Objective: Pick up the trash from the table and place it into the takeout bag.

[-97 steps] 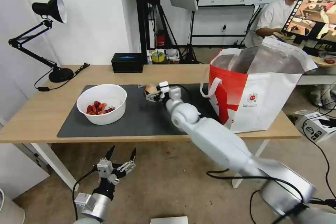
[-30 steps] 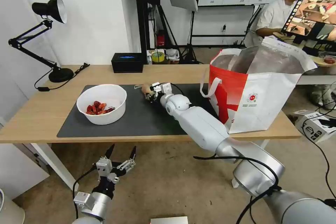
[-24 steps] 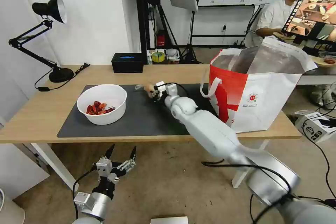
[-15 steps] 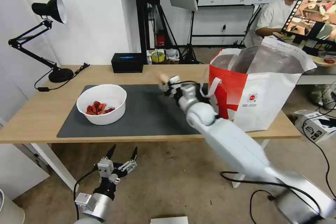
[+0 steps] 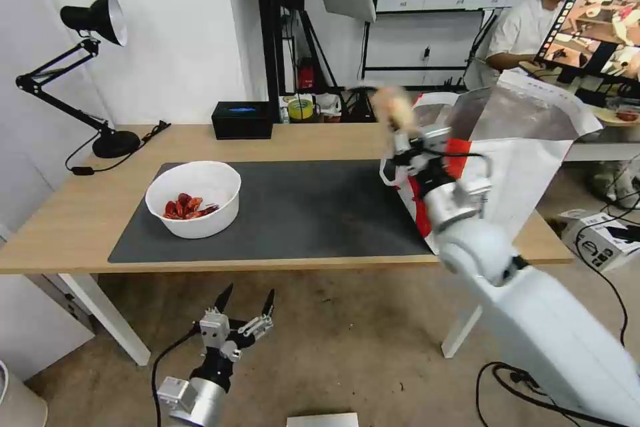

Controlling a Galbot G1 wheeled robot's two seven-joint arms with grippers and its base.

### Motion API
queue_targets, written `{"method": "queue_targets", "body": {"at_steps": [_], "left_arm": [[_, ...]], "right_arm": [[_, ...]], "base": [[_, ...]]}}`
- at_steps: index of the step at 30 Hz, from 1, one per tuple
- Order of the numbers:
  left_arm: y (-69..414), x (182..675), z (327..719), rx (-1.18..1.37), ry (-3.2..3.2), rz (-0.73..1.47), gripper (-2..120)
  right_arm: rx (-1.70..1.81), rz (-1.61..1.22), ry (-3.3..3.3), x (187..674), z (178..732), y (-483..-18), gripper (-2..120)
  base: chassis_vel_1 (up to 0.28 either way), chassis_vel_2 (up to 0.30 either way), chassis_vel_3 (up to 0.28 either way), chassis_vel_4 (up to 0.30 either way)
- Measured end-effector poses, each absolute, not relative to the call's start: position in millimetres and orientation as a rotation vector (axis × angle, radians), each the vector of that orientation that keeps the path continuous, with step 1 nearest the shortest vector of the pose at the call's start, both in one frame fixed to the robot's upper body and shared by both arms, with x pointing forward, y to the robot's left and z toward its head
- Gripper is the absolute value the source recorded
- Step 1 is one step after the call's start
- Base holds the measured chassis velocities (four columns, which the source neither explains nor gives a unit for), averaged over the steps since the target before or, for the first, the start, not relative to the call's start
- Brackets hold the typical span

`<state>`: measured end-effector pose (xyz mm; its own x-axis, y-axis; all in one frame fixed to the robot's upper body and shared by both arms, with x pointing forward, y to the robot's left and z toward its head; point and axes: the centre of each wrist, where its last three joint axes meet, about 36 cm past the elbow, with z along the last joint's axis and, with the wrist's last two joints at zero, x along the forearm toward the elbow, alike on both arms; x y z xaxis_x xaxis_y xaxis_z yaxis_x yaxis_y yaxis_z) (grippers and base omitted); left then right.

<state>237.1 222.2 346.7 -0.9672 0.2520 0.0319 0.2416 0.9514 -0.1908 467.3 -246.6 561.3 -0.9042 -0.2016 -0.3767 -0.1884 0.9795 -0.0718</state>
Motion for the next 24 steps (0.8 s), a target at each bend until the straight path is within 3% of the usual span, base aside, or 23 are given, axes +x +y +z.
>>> {"method": "queue_targets", "body": {"at_steps": [7, 14, 16, 19, 24], "left_arm": [[219, 233, 346, -0.392, -3.043, 0.285, 100], [216, 233, 347, -0.393, -3.047, 0.292, 100], [216, 233, 348, -0.394, -3.047, 0.293, 100], [218, 233, 349, -0.39, -3.052, 0.286, 100], [219, 233, 350, -0.388, -3.055, 0.284, 100]], "right_arm": [[-0.099, -0.066, 2.796, 483, 569, -290, 7], [0.019, -0.053, 2.895, 487, 564, -296, 8], [0.043, -0.063, 2.908, 489, 565, -297, 13], [0.079, -0.081, 2.919, 490, 570, -297, 29], [0.08, -0.098, 2.924, 489, 574, -297, 43]], "base": [[0.0, 0.0, 0.0, 0.0], [0.0, 0.0, 0.0, 0.0], [0.0, 0.0, 0.0, 0.0], [0.0, 0.0, 0.0, 0.0], [0.0, 0.0, 0.0, 0.0]]}}
